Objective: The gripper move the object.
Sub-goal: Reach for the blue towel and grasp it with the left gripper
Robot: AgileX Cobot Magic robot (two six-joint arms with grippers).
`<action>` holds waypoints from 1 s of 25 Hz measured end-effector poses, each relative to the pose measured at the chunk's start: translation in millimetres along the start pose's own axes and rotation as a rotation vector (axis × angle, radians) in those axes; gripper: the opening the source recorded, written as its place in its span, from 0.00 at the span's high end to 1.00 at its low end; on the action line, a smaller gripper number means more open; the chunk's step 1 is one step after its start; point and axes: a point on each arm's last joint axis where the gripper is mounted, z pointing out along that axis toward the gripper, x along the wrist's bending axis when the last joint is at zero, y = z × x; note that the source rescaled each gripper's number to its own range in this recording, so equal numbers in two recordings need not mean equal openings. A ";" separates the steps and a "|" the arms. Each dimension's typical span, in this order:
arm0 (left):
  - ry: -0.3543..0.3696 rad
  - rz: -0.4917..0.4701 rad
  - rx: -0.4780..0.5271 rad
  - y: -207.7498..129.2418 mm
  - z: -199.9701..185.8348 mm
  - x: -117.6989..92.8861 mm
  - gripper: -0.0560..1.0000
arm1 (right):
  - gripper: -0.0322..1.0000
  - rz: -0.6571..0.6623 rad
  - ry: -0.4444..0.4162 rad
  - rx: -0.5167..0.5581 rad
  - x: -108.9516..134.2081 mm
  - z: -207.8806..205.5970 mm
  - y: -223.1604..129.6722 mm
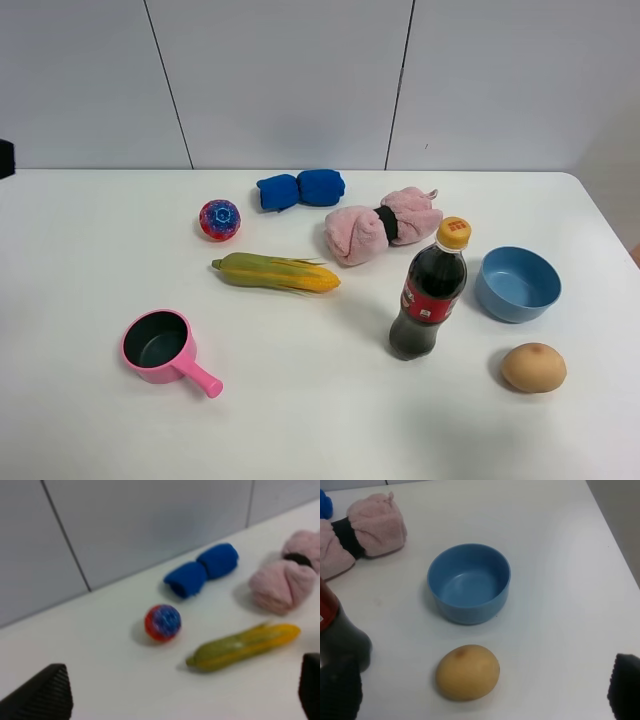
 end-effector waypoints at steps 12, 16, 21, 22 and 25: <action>-0.124 0.128 0.219 -4.3 63.4 22.8 0.11 | 0.00 0.000 0.000 0.000 0.0 0.0 0.0; -0.105 0.144 0.200 -0.7 74.3 27.6 0.11 | 0.00 0.000 0.000 0.000 0.0 0.0 0.0; -0.123 0.182 0.188 24.3 96.2 31.7 0.11 | 0.00 0.000 0.000 0.000 0.0 0.0 0.0; -0.129 0.199 0.190 30.4 101.4 31.3 0.11 | 0.00 0.000 0.000 0.000 0.0 0.0 0.0; -0.150 0.263 0.188 53.1 122.5 29.7 0.11 | 0.00 0.000 0.000 0.000 0.0 0.0 0.0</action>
